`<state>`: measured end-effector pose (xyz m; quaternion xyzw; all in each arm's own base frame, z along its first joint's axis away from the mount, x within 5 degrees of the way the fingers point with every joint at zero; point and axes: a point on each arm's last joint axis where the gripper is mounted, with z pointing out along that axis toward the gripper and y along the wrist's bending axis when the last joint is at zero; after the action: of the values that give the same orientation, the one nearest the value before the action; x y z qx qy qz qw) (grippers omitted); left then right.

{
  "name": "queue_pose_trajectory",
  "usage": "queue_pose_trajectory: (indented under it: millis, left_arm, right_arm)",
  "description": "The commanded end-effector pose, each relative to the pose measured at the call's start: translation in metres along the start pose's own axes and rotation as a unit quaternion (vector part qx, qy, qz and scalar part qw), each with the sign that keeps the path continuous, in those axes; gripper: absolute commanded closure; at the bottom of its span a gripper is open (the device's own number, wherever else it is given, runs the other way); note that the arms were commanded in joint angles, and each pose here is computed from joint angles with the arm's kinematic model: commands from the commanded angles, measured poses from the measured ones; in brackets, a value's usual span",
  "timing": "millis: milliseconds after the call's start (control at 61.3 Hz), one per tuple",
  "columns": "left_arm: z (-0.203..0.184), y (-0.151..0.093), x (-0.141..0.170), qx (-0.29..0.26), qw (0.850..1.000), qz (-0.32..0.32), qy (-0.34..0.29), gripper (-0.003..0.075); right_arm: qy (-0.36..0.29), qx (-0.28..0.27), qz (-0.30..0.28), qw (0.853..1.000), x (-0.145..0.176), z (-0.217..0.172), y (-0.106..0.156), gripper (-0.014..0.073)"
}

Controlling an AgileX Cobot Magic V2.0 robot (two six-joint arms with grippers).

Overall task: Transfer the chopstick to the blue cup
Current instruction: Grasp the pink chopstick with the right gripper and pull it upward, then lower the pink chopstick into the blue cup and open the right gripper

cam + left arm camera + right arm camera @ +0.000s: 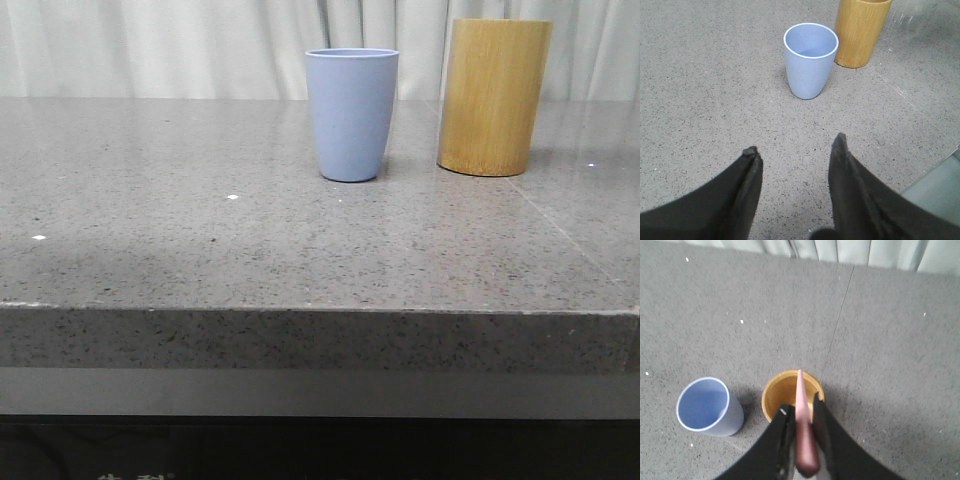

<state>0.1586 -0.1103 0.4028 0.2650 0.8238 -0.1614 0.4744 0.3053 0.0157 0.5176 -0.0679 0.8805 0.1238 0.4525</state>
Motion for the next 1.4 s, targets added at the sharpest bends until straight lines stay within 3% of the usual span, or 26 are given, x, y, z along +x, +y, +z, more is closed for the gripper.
queue_pose_trajectory:
  millis: [0, 245, 539, 1387]
  left_arm:
    - [-0.008, -0.001, -0.014, 0.003, 0.999, -0.008, -0.051, 0.0408]
    - [-0.008, -0.001, -0.014, 0.003, 0.999, -0.008, -0.051, 0.0408]
    - [-0.008, -0.001, -0.014, 0.003, 0.999, -0.008, -0.052, 0.0408]
    - [-0.008, -0.001, -0.014, 0.003, 0.998, -0.008, -0.055, 0.0408]
  right_arm:
    - [-0.033, -0.008, -0.024, 0.999, -0.004, -0.037, 0.015, 0.0624]
    - [-0.034, -0.058, -0.067, 0.995, -0.002, -0.039, 0.049, 0.0624]
    - [0.004, -0.123, -0.128, 0.984, 0.007, -0.015, 0.096, 0.0624]
    - [0.141, -0.122, -0.124, 0.975, 0.027, 0.109, 0.098, 0.0618]
